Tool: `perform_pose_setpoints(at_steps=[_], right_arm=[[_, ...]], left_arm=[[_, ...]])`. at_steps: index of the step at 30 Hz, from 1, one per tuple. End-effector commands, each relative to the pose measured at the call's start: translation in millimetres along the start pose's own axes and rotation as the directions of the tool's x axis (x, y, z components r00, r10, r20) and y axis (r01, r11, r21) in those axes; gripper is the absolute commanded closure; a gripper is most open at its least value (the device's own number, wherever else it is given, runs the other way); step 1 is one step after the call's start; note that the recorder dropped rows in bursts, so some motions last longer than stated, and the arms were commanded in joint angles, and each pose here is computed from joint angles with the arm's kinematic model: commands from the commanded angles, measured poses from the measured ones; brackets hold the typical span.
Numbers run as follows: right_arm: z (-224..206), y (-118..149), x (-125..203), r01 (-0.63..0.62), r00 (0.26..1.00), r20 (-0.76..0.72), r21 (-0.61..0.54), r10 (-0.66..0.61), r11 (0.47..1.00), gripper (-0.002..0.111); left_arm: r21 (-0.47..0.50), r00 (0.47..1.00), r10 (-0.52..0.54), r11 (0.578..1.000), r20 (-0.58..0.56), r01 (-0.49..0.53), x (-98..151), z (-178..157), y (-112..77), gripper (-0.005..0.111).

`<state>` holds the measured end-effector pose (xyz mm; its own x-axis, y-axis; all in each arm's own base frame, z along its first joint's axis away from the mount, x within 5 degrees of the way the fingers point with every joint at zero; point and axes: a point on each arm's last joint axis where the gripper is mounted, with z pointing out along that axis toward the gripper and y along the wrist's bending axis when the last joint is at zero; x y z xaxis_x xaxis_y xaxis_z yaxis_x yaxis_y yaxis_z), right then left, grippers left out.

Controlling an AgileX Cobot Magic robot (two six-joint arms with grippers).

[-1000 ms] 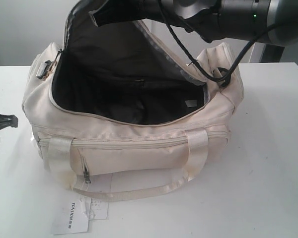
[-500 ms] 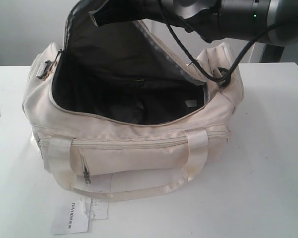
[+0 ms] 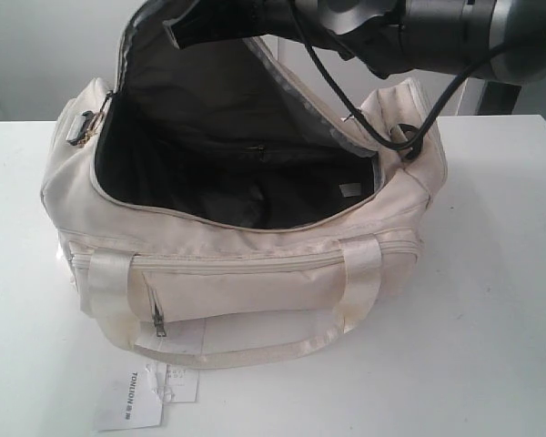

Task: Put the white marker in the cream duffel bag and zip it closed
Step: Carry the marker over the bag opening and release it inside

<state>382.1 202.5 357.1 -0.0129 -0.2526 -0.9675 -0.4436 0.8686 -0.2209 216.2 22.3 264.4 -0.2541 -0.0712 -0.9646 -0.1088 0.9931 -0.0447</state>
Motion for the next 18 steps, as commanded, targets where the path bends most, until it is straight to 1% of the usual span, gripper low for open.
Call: perform_pose_setpoints(at_steps=[1,4,9,15,18], right_arm=[[-6,-9,-8,-0.009,0.999,0.032,0.039,0.008,0.999,0.108],[-6,-9,-8,-0.009,0.999,0.032,0.039,0.008,0.999,0.108],[-6,-9,-8,-0.009,0.999,0.032,0.039,0.008,0.999,0.108],[-6,-9,-8,-0.009,0.999,0.032,0.039,0.008,0.999,0.108],[-6,-9,-8,-0.009,0.999,0.032,0.039,0.008,0.999,0.108]], left_arm=[[0.078,0.979,0.052,0.995,0.195,-0.068,-11,-15,-14.0,0.107],[0.133,0.965,-0.01,0.991,0.263,-0.026,-14,-19,-21.9,0.107],[0.222,0.935,-0.047,0.974,0.352,-0.035,-22,-24,-34.6,0.107],[0.328,0.888,-0.153,0.945,0.433,0.003,-32,-30,-42.3,0.107],[0.36,0.867,-0.141,0.932,0.477,-0.046,-35,-32,-46.5,0.107]])
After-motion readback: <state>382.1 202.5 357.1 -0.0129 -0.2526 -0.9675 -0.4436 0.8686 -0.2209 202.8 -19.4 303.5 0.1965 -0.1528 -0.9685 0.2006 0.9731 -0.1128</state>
